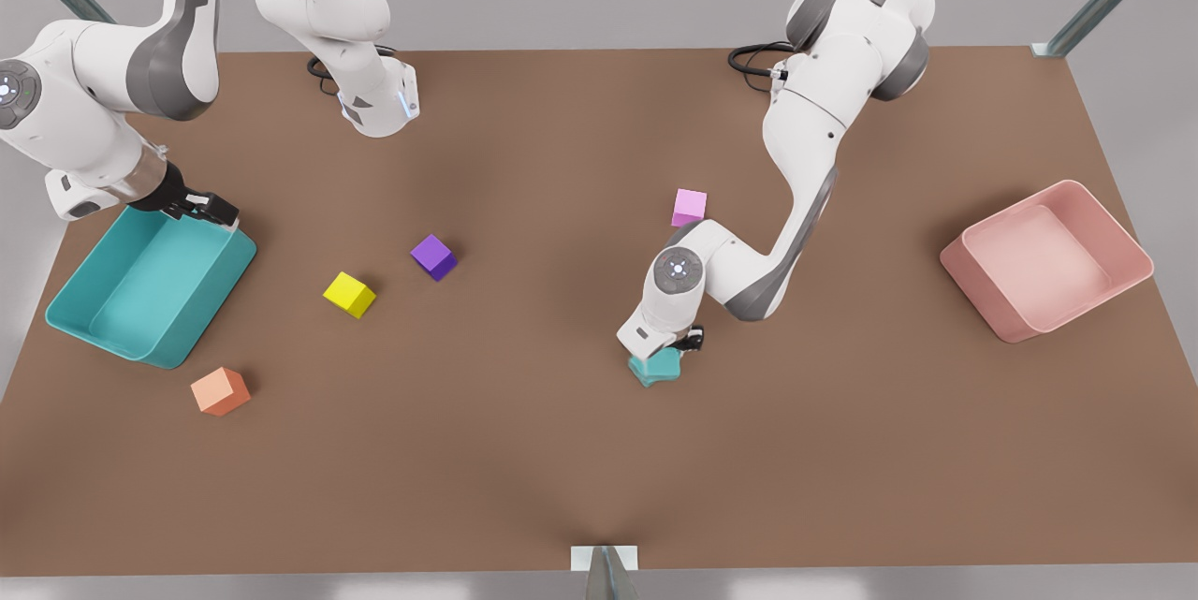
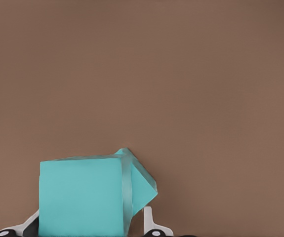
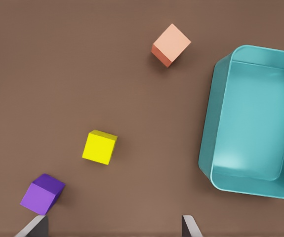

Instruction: Stack the two blue cubes on top of each other

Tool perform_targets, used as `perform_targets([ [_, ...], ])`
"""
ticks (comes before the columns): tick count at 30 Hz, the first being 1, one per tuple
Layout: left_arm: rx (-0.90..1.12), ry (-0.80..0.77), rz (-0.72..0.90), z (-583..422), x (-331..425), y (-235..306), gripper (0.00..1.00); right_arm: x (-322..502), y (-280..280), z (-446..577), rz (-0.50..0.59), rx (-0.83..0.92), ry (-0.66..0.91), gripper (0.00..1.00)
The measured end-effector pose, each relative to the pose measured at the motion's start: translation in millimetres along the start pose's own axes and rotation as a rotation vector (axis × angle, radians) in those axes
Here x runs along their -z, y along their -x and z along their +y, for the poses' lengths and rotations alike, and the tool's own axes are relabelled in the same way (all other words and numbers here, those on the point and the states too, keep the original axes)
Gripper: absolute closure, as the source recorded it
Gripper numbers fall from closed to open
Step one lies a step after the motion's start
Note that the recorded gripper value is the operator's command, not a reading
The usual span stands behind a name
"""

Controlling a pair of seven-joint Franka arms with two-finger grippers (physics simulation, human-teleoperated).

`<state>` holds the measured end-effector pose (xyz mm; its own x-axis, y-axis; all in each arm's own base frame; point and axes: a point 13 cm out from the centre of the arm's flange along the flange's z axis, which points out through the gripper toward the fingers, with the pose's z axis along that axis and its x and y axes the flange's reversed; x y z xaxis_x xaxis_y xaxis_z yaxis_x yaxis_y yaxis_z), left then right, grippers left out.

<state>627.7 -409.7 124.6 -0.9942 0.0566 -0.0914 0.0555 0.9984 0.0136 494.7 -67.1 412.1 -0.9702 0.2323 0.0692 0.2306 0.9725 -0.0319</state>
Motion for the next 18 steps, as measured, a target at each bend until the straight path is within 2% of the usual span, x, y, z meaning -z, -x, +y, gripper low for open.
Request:
perform_targets([
  [12, 0.039, 0.021, -0.033, -1, 37, 3, 0.0, 1, 0, -1, -0.001, -0.001, 0.0, 0.0],
  [16, 0.057, 0.031, -0.049, -4, 82, 1, 0.0, 1, 0, -2, -0.001, -0.002, 0.0, 0.0],
  [18, 0.08, 0.045, -0.064, 10, 129, 4, 0.0, 2, 0, -10, -0.003, -0.017, 0.002, 0.0],
])
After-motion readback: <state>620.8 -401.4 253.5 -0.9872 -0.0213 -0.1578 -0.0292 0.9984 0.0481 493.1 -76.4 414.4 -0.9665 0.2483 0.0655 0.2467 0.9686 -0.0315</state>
